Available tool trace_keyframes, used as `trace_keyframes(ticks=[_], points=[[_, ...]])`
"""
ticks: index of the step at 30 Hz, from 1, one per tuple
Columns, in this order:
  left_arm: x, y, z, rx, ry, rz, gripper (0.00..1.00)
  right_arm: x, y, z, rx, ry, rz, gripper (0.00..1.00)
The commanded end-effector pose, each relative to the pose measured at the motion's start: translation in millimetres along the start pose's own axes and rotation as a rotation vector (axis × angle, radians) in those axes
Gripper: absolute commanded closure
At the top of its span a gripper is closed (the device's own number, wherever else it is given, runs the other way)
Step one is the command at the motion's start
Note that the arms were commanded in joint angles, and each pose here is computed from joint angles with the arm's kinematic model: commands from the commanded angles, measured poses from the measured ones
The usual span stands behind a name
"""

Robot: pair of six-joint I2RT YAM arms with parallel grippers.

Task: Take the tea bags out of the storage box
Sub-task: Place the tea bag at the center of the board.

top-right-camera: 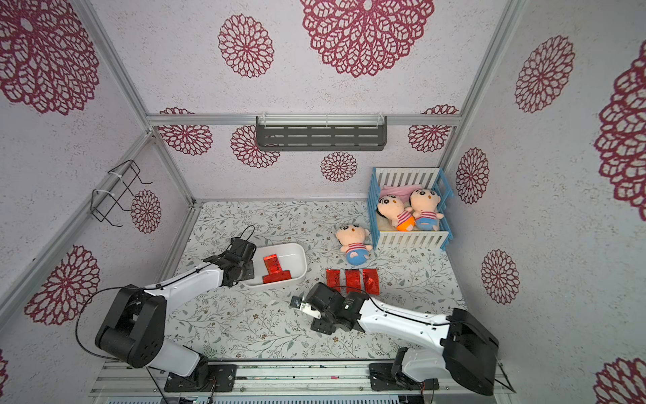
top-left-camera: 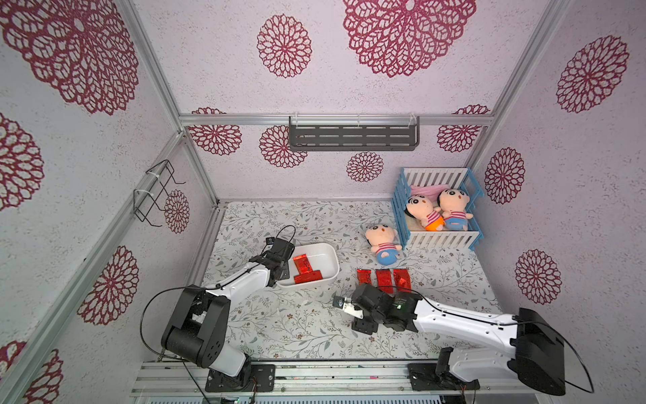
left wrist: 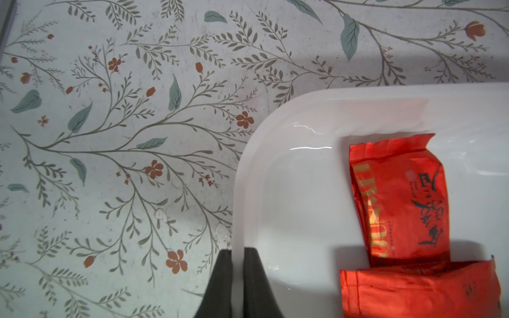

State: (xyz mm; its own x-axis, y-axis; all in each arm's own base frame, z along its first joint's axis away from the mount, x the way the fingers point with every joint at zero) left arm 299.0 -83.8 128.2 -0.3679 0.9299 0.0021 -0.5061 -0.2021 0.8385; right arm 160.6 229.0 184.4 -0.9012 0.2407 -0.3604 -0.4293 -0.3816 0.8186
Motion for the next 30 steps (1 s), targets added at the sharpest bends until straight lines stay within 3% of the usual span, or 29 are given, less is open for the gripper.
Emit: trace_keyframes(ticks=[1,4,10,16,30], points=[[4.1,-9.2,-18.7,0.08,-0.066,0.059,1.0,-69.6,54.8,34.2,-0.28,-0.484,-0.184,0.14],[4.3,-8.8,-18.5,0.077,-0.063,0.06,1.0,-81.8,59.7,16.1,-0.332,-0.821,-0.186,0.14],[3.5,-8.6,-18.8,0.077,-0.067,0.056,1.0,-46.1,21.7,-26.7,-0.227,-1.16,-0.097,0.01],[3.2,-8.0,-18.7,0.074,-0.068,0.057,1.0,-20.1,-6.9,-56.3,-0.071,-1.218,-0.127,0.01],[2.5,-9.1,-19.1,0.078,-0.074,0.06,1.0,5.5,-50.1,-54.7,0.095,-1.216,-0.106,0.1]])
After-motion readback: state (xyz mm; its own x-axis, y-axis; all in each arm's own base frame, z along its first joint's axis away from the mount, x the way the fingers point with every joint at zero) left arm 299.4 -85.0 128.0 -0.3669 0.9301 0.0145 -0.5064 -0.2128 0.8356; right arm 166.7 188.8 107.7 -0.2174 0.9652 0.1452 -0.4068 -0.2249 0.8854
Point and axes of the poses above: each gripper's point midway between its finger pads, its own y axis back along the fingers, its own x axis along the line the jaws close on, z = x × y, the point moved 8 cm from there along y, back along the fingers, and after that the axes turned 10 degrees about y, right-handed, at the moved point
